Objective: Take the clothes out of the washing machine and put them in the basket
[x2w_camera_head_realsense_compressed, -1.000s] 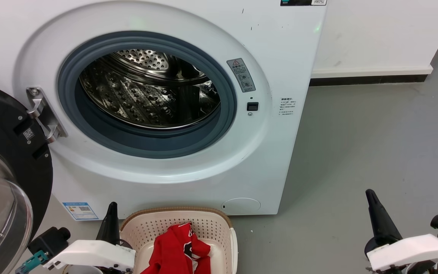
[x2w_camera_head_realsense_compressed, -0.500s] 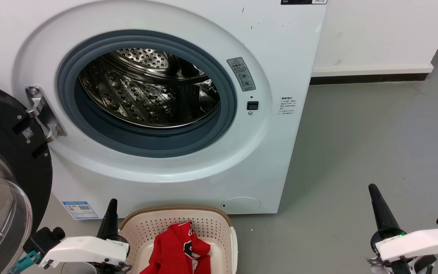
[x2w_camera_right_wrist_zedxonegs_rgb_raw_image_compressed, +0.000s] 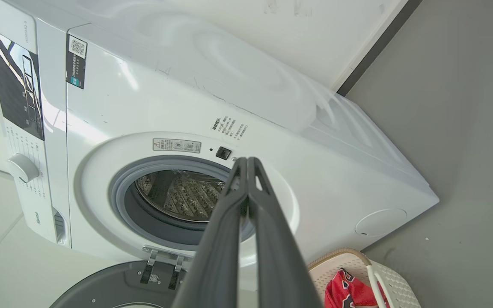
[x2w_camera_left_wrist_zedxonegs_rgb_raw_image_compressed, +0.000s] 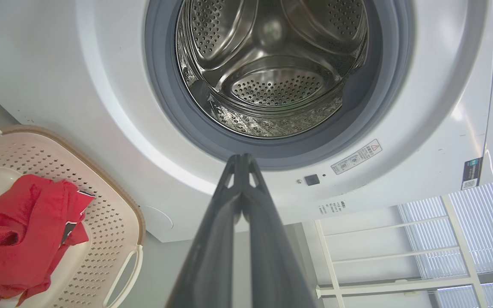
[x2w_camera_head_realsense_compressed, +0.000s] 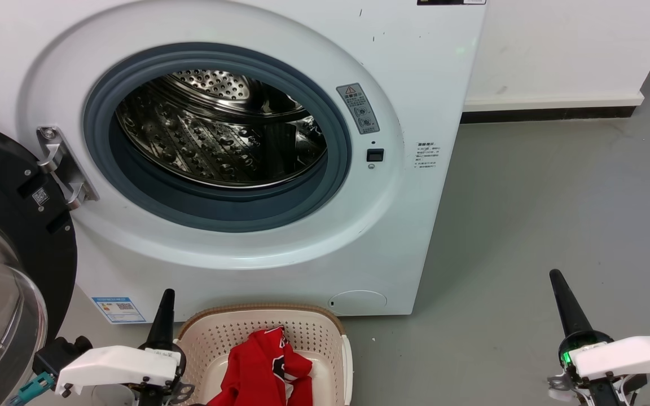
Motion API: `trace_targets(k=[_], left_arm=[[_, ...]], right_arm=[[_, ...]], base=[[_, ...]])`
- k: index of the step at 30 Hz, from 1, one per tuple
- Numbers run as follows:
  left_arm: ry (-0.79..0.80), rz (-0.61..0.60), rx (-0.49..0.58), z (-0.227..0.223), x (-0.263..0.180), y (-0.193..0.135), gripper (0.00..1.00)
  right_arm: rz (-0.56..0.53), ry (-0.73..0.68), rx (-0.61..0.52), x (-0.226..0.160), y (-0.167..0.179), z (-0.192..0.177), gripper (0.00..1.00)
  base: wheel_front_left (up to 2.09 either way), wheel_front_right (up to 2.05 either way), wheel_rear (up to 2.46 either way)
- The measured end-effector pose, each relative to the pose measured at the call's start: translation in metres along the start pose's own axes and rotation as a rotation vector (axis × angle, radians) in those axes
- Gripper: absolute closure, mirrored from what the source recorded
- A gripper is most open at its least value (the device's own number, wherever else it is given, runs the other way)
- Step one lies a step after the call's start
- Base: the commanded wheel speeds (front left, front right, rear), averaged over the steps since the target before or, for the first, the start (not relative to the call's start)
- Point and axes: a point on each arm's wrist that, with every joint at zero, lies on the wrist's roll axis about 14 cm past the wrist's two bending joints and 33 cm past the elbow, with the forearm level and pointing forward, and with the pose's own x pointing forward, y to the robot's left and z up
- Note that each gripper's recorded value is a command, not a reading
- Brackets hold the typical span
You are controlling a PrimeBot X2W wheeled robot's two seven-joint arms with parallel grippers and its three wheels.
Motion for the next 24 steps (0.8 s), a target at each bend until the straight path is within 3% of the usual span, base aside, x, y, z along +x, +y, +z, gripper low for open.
trace_targets(k=[24], left_arm=[[0.008,-0.039,-0.250,0.0043,0.0058,-0.0053,1.00]], right_arm=[[-0.009,-0.015,0.251,0.0081,-0.0042,0.0060,1.00]], base=[[0.00,0.00,0.00]])
